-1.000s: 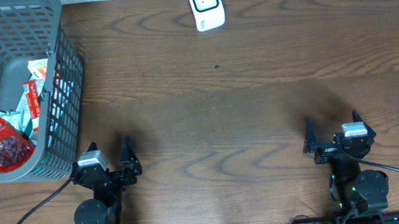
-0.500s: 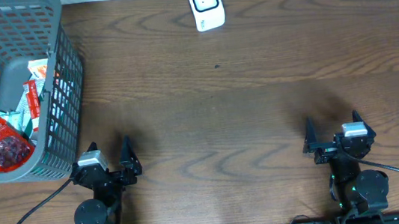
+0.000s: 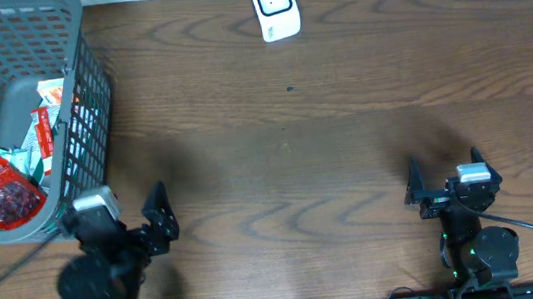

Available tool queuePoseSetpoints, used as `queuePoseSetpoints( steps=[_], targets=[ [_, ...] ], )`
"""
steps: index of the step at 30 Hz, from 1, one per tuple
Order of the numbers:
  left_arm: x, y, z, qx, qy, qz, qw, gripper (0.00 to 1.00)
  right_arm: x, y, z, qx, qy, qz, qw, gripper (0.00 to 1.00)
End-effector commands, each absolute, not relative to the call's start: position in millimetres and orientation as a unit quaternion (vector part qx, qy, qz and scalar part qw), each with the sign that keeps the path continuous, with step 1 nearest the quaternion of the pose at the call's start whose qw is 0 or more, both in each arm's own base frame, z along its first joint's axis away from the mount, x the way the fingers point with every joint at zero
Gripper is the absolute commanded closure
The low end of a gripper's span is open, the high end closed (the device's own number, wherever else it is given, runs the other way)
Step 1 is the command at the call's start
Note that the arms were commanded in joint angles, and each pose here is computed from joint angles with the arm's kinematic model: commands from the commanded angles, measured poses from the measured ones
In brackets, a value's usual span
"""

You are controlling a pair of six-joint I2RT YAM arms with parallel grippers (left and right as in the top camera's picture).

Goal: Scan the item barcode
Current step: 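Raise the left gripper and reach down into the grey basket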

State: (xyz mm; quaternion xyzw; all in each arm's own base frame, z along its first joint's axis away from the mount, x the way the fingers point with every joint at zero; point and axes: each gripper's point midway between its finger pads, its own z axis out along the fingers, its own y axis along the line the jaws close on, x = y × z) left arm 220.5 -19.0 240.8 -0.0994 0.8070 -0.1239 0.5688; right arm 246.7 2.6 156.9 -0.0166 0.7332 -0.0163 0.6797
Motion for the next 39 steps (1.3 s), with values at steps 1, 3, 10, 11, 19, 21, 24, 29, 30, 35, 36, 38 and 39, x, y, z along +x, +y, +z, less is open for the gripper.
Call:
queuePoseSetpoints(
  steps=[1,3,10,11,19,21,24,29,30,35,36,38,39],
  targets=[
    [232.4,-24.9,301.8,-0.096,0.830,-0.130,0.533,0.18,246.7,-0.4,155.0,-0.007,0.735,-0.017,0.677,0.01],
    [239.8,-25.3,323.7,-0.092,0.850,-0.119,0.505,0.18,246.7,-0.5,155.0,-0.007,0.735,-0.017,0.677,0.01],
    [282.6,10.5,415.2,-0.136,0.877,-0.009,0.460,0.18,246.7,-0.4,155.2,-0.007,0.735,-0.017,0.678,0.01],
    [288.6,17.0,420.4,-0.145,0.879,0.005,0.454,0.18,246.7,-0.5,155.2,-0.007,0.735,-0.017,0.678,0.01],
    [341.1,70.7,387.9,-0.218,0.904,0.046,0.364,0.18,246.7,-0.4,155.2,-0.007,0.735,-0.017,0.678,0.01],
    [345.3,94.9,376.3,-0.256,0.901,0.056,0.347,0.18,246.7,-0.4,155.2,-0.007,0.735,-0.017,0.678,0.01],
    [343.9,139.8,358.2,-0.331,0.885,0.070,0.320,0.19,246.7,-0.4,155.2,-0.007,0.735,-0.017,0.678,0.01],
    [327.3,202.4,323.4,-0.424,0.861,0.086,0.265,0.19,246.7,-0.4,155.2,-0.007,0.735,-0.017,0.678,0.01],
    [324.9,209.5,314.2,-0.435,0.861,0.078,0.252,0.19,246.7,-0.5,155.0,-0.007,0.735,-0.017,0.677,0.01],
    [314.4,238.9,274.3,-0.475,0.856,0.052,0.199,0.19,246.7,-0.5,155.2,-0.007,0.735,-0.017,0.678,0.01],
    [312.9,242.7,268.8,-0.479,0.855,0.052,0.193,0.19,246.7,-0.4,155.2,-0.007,0.735,-0.017,0.678,0.01],
    [310.0,248.6,256.7,-0.487,0.853,0.052,0.179,0.19,246.7,-0.4,155.2,-0.007,0.735,-0.017,0.678,0.01],
    [309.1,249.5,251.7,-0.489,0.853,0.052,0.174,0.19,246.7,-0.4,155.2,-0.007,0.735,-0.017,0.678,0.01]
  ],
)
